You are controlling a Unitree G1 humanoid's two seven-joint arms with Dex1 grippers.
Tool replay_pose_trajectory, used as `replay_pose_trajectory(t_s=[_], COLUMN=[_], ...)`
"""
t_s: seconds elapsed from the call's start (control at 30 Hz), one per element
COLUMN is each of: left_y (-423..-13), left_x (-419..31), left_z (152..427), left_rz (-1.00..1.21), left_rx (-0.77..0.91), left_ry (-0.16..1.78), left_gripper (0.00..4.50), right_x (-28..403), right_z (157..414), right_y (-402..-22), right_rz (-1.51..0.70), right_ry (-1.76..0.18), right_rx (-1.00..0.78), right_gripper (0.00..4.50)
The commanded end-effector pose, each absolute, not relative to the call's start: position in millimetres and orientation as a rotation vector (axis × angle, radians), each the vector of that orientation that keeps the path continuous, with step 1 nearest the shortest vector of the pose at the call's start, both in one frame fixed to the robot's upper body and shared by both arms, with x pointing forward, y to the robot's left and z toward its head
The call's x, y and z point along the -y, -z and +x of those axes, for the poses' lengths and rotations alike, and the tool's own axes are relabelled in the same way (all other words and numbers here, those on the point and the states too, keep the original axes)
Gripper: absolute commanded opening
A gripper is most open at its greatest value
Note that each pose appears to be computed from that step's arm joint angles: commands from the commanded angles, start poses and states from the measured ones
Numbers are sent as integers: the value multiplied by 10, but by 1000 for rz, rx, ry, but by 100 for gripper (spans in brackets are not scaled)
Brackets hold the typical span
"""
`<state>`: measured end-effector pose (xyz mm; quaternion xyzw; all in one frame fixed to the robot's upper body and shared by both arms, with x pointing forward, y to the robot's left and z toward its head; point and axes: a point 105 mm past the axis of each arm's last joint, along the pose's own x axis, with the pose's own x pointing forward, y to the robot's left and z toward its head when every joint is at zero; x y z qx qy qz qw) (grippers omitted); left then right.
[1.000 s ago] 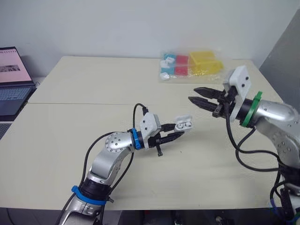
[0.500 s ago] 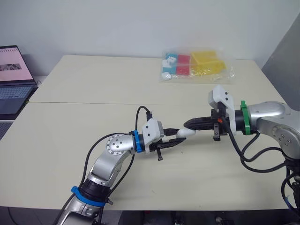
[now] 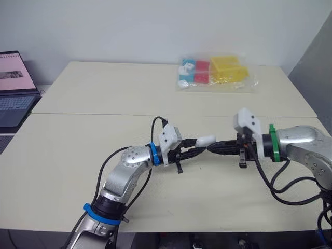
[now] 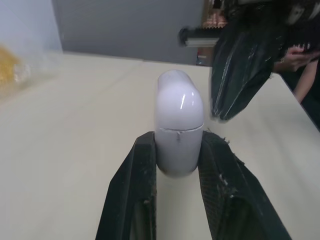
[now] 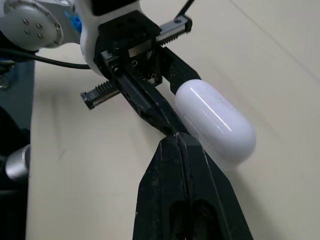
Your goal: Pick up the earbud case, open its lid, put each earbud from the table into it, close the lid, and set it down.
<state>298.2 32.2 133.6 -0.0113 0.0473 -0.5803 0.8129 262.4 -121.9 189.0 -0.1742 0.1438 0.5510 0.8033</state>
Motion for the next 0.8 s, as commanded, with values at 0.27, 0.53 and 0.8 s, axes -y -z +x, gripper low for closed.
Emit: replay_pose_trajectory(t_s=[0.27,0.53,0.8], left_y=[-1038,-822,-752], left_x=[-278,-426,-824], left_z=[3047,3121,2917], left_rz=[-273,-304,-97], left_rx=[-539,-679,-661], left_ry=[1220,1151,1180], left_gripper=[78,197,443], right_x=[1488,1369,1324], right_z=[2552,2432,2470], right_y=[-1727,-1676,-1830], right_rz=[-649,-562,-542], right_ry=[-1020,-1049,-1044], right_rx=[-168,-174,-151], right_gripper=[0,0,0])
